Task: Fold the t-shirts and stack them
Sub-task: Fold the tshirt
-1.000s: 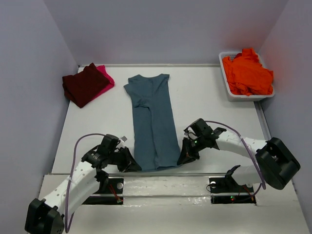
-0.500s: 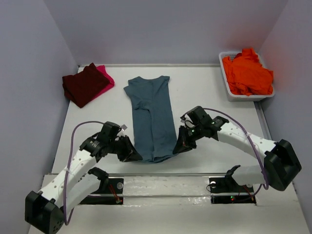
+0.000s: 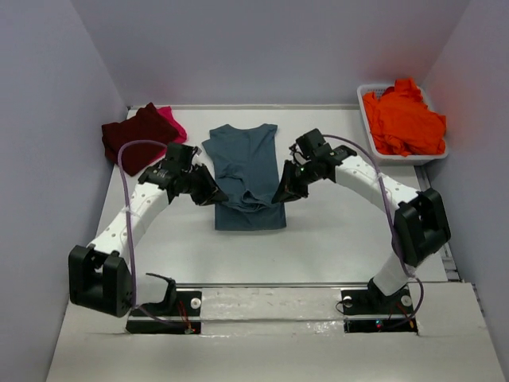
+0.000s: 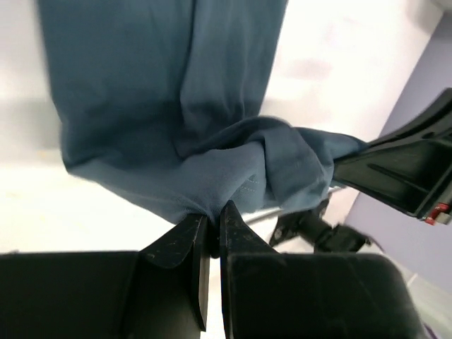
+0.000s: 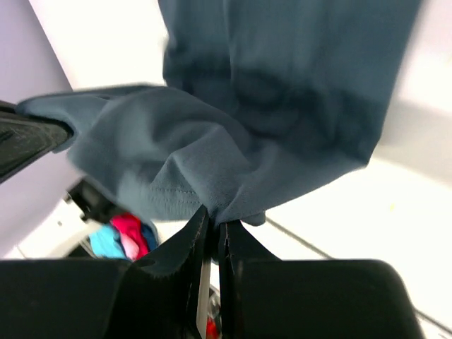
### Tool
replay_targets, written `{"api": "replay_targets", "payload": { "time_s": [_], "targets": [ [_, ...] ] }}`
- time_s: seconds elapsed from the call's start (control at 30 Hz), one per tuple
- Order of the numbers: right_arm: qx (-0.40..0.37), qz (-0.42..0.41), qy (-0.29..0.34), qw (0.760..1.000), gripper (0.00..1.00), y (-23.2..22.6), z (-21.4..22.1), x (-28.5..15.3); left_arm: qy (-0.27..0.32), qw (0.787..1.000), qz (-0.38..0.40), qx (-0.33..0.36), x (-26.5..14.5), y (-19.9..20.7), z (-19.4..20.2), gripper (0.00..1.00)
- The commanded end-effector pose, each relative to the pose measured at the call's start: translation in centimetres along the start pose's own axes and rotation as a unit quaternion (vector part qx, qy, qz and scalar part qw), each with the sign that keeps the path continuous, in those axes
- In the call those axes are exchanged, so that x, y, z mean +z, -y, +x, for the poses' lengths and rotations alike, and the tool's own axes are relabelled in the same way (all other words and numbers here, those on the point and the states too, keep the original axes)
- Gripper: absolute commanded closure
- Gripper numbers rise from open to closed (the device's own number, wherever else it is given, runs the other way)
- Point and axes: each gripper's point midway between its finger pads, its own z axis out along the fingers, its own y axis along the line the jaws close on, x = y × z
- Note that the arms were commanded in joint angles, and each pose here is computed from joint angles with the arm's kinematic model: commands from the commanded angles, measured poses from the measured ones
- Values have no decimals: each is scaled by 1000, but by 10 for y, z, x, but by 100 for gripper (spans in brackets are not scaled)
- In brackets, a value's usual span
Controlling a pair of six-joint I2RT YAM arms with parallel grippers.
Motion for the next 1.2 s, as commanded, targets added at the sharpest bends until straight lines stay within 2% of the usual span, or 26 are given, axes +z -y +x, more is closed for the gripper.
{"api": "replay_targets", "payload": {
  "time_s": [0.0, 0.07, 0.23, 0.27, 0.33, 0.47, 0.67, 0.73, 0.77, 0.8, 0.83, 0.87, 0.93, 1.07, 1.17],
  "targets": [
    [-27, 1, 40, 999, 93, -10, -53, -10, 33, 999, -1, 38, 9, 8, -45, 94],
    [-22, 12, 29, 999, 93, -5, -66, 1, 39, 999, -4, 37, 16, 8, -59, 94],
    [-28, 4, 48, 998, 93, -11, -118, 4, 29, 999, -6, 36, 49, 13, -90, 94],
    [-27, 9, 38, 999, 93, -5, -123, 16, 34, 999, -1, 42, 51, 19, -98, 94],
    [-28, 2, 46, 999, 93, -7, -142, 13, 26, 999, -19, 34, 67, 8, -108, 94],
    [-19, 8, 31, 999, 93, 7, -160, 38, 19, 999, -24, 26, 93, 2, -133, 94],
    [-8, 14, 17, 1000, 93, 21, -169, 54, 8, 999, -34, 14, 119, -8, -147, 94],
    [-8, 17, 11, 1000, 85, 27, -168, 61, 7, 999, -44, 10, 125, -13, -150, 94],
    [-10, 22, 10, 1000, 71, 31, -168, 63, 6, 999, -47, 7, 128, -16, -150, 82],
    [-10, 23, 7, 1000, 65, 33, -168, 65, 9, 999, -53, 5, 129, -18, -151, 77],
    [-10, 24, 4, 1000, 62, 35, -167, 68, 12, 998, -58, 4, 129, -20, -152, 76],
    [-13, 25, 4, 1000, 54, 36, -167, 68, 13, 998, -59, 5, 128, -21, -151, 70],
    [-21, 19, 8, 1000, 47, 35, -169, 69, 20, 997, -68, 2, 126, -23, -153, 62],
    [-24, 22, 5, 999, 37, 38, -175, 76, 42, 996, -76, -3, 118, -25, -161, 64],
    [-26, 20, 5, 999, 36, 37, -178, 78, 50, 995, -82, -7, 114, -27, -166, 74]
  ]
}}
